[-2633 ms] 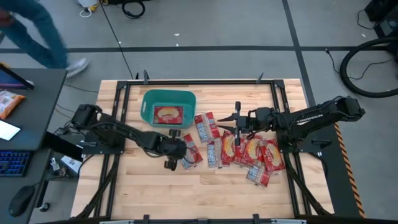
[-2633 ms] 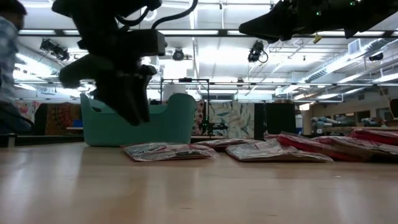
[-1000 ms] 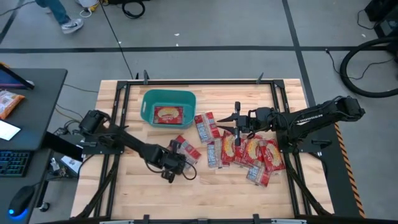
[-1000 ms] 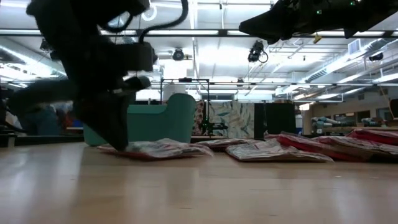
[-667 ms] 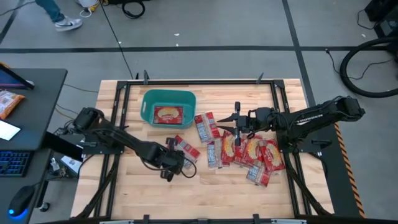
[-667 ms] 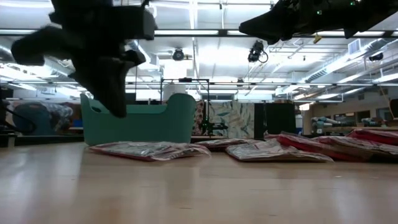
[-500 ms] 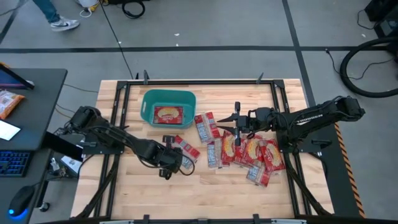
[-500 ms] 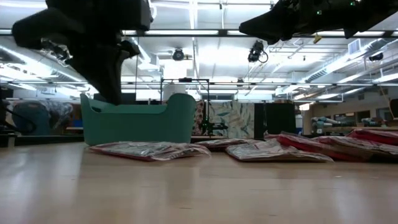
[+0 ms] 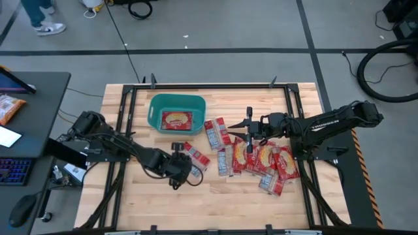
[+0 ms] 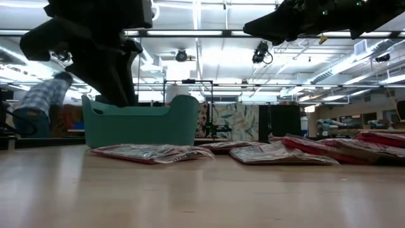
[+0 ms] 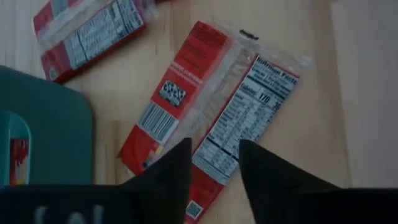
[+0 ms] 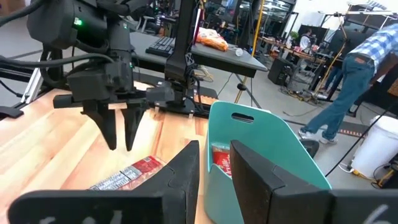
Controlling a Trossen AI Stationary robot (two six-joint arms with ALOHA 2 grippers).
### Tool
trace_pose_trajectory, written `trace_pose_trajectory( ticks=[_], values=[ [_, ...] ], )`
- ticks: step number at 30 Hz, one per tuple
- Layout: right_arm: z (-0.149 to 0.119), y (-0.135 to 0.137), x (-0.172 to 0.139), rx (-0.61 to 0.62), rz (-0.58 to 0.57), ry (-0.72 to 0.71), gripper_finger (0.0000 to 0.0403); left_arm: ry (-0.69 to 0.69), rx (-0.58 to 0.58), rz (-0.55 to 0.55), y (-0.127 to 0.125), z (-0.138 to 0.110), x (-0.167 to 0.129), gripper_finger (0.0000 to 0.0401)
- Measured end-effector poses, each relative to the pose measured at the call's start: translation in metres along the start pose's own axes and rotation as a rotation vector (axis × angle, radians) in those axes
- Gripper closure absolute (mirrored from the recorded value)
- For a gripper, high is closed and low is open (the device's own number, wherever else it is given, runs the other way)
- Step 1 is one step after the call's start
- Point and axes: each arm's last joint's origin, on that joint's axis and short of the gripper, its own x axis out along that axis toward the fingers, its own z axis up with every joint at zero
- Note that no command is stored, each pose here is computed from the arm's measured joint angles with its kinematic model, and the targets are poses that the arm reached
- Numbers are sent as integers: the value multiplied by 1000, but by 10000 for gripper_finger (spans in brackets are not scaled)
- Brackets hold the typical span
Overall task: Sort popcorn bags into baskets
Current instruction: Put the red popcorn pack into the green bin
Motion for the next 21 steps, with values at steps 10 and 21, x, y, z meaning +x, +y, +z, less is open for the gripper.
trace_pose_trajectory(
  ticks=[10, 21],
  values=[
    [0, 0, 0, 1, -1, -3, 308, 16, 83, -11, -14, 1, 27, 214],
    [1, 0, 0, 2, -2, -7, 308, 33, 186, -10, -18, -1, 34, 214]
  ],
)
